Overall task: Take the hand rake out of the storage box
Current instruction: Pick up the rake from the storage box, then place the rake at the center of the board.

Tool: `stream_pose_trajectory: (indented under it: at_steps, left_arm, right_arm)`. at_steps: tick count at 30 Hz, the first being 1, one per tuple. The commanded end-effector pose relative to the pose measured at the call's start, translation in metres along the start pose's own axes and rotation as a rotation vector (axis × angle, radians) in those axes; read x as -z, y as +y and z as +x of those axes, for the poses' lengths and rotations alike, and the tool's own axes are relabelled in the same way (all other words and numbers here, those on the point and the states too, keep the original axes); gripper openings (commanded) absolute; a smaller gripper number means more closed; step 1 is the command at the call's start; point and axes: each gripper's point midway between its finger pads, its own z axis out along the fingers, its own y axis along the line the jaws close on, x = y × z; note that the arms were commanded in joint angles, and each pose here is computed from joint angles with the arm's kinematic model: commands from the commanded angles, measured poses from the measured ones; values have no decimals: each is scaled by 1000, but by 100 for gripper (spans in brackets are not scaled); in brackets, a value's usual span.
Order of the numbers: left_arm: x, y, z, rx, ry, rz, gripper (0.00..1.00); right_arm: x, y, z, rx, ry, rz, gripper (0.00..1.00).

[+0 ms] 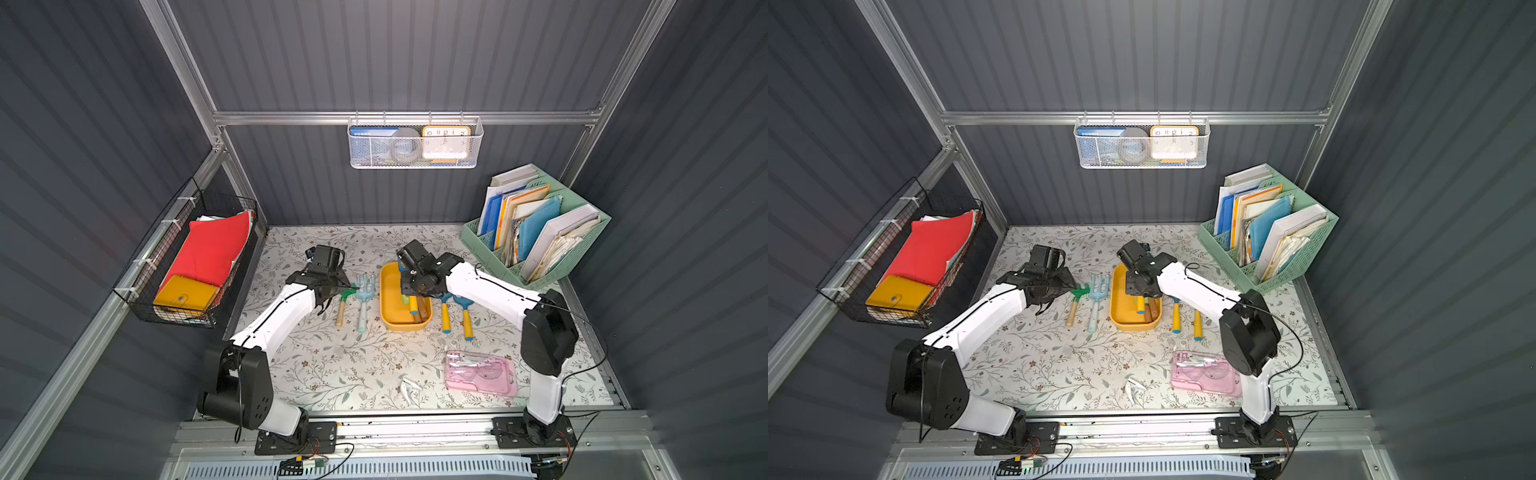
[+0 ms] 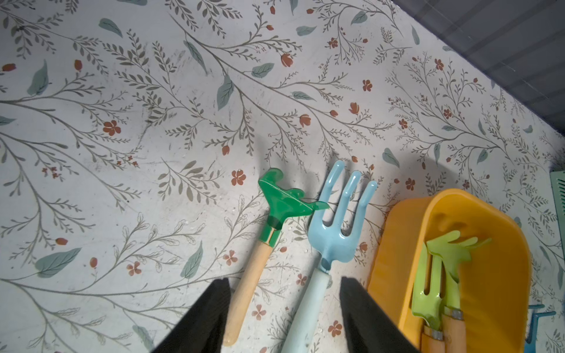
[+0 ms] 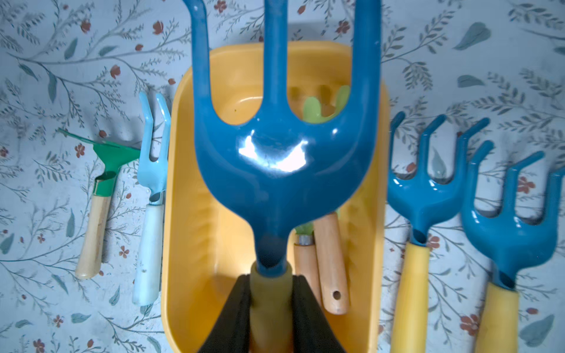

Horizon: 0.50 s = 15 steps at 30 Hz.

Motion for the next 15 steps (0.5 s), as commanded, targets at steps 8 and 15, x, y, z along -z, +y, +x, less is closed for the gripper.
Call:
stream_pose_trajectory:
  at_steps: [8, 15]
  left_arm:
    - [2, -7, -3, 12, 4, 34, 63]
    - [-3, -17, -12, 2, 15, 38, 62]
  right_arm:
    - [32, -118, 9, -65, 42, 13, 18]
    - [35, -181, 34, -139, 86, 92, 18]
